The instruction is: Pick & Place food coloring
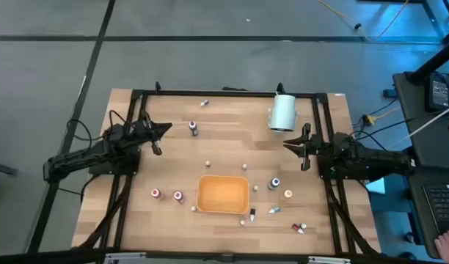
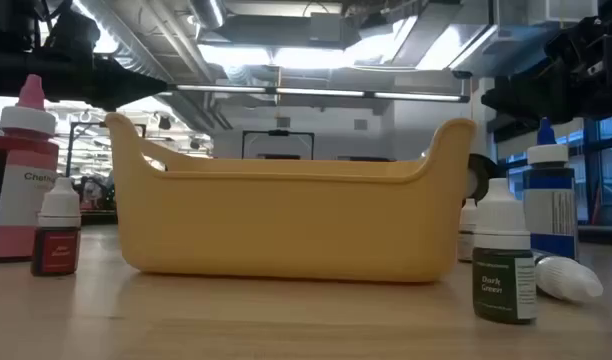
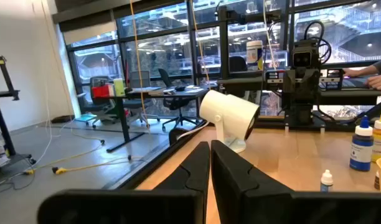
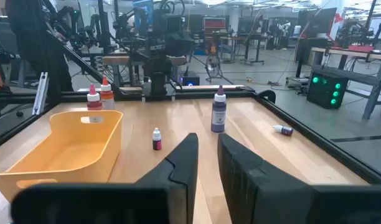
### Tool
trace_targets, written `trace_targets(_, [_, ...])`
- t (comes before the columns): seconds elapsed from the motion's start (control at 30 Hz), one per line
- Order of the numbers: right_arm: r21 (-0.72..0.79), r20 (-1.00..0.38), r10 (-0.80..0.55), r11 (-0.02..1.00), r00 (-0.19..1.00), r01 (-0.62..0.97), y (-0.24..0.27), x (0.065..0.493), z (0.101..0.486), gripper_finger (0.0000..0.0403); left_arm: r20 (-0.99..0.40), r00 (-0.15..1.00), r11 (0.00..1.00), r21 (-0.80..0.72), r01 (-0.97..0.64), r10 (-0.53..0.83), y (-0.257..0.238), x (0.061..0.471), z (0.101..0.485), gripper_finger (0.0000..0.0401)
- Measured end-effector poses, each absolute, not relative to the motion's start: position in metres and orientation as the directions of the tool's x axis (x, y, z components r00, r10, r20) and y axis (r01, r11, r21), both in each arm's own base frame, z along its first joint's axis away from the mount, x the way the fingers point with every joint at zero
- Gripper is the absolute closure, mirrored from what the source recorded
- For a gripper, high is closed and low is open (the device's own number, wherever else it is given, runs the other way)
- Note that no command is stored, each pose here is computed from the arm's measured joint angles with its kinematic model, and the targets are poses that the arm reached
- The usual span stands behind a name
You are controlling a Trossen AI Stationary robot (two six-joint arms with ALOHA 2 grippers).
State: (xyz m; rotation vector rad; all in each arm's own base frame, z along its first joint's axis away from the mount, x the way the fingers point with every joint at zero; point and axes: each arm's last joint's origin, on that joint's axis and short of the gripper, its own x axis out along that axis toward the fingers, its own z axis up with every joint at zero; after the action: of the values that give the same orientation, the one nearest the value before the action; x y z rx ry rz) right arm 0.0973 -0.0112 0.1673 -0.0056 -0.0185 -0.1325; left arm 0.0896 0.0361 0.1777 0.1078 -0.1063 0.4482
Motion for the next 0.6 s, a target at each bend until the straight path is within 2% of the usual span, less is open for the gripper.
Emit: trace_targets(0.6, [-0.005, 0.018, -0.132, 0.991, 0.991, 0.132, -0.0112, 0.0973, 0.1672, 0.0337, 0.126, 0.896, 0.896, 0.08, -0.437, 0.426, 0.0361, 0.0896, 0.1778, 0.0388])
